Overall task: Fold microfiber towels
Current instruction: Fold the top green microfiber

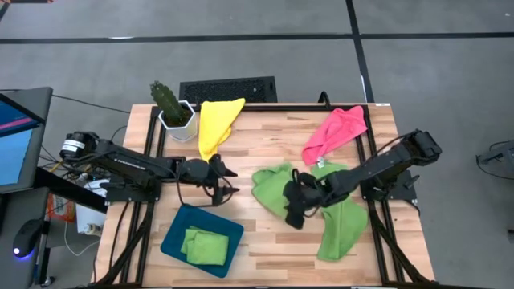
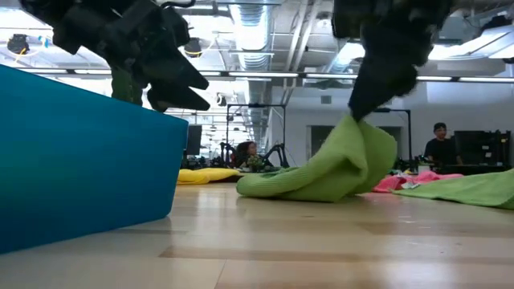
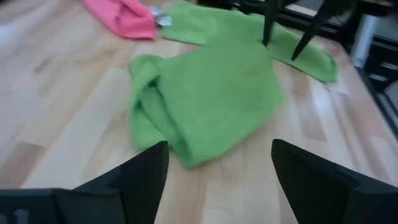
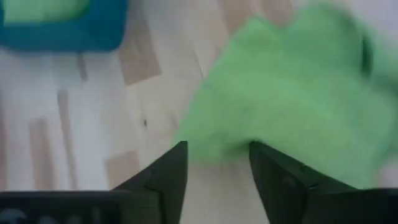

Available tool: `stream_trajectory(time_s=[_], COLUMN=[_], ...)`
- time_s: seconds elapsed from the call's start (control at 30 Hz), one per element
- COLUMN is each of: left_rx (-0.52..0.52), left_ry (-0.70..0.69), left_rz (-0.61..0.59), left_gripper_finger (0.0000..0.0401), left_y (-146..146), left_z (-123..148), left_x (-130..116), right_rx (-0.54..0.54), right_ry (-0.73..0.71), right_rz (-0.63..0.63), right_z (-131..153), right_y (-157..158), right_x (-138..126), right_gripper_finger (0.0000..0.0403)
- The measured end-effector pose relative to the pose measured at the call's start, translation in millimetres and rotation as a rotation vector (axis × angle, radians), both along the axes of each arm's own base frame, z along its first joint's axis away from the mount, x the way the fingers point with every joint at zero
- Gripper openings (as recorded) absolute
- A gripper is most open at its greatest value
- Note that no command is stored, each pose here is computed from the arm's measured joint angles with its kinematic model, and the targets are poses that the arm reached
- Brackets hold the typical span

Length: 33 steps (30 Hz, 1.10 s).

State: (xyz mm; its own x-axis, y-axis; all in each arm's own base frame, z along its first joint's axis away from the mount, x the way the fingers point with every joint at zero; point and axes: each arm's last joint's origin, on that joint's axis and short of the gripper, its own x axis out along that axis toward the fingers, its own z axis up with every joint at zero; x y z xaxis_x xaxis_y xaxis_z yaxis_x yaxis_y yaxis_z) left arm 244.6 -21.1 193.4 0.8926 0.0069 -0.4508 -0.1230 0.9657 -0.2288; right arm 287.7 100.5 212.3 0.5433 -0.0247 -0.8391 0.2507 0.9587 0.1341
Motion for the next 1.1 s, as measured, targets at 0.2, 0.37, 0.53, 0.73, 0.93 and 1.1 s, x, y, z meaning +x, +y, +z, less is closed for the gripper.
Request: stream_trajectory(time_s=[0.2,0.37,0.53,0.73,0.93,1.1], left_rx=[-0.007,-0.002,0.038,0.034,0.048,0.059], left_ry=[-0.001,0.003,-0.06,-0.078,-0.082,-0.1], left_rz=[-0.056,-0.071,-0.083,-0.079,-0.086,-0.088], left_gripper_finger=[0.0277,0.0277,0.0277,0.0277,0.0277,0.0277], left_y=[-2,-2,2,8,8,8], left_z=[0,0,5,7,7,9], left_x=[0,0,3,4,4,5], right_rx=[-0.213,-0.289,-0.355,-0.289,-0.218,-0.223], right_ry=[-0.03,0.076,0.126,0.074,0.058,-0.018], right_rz=[0.252,0.242,0.227,0.168,0.155,0.155], right_z=[28,28,-3,-31,-50,-61], right_y=[-7,-19,-50,-96,-108,-108], right_x=[5,-4,-2,-2,-11,-7], right_gripper_finger=[0.0231,0.0228,0.0221,0.0221,0.0216,0.0214])
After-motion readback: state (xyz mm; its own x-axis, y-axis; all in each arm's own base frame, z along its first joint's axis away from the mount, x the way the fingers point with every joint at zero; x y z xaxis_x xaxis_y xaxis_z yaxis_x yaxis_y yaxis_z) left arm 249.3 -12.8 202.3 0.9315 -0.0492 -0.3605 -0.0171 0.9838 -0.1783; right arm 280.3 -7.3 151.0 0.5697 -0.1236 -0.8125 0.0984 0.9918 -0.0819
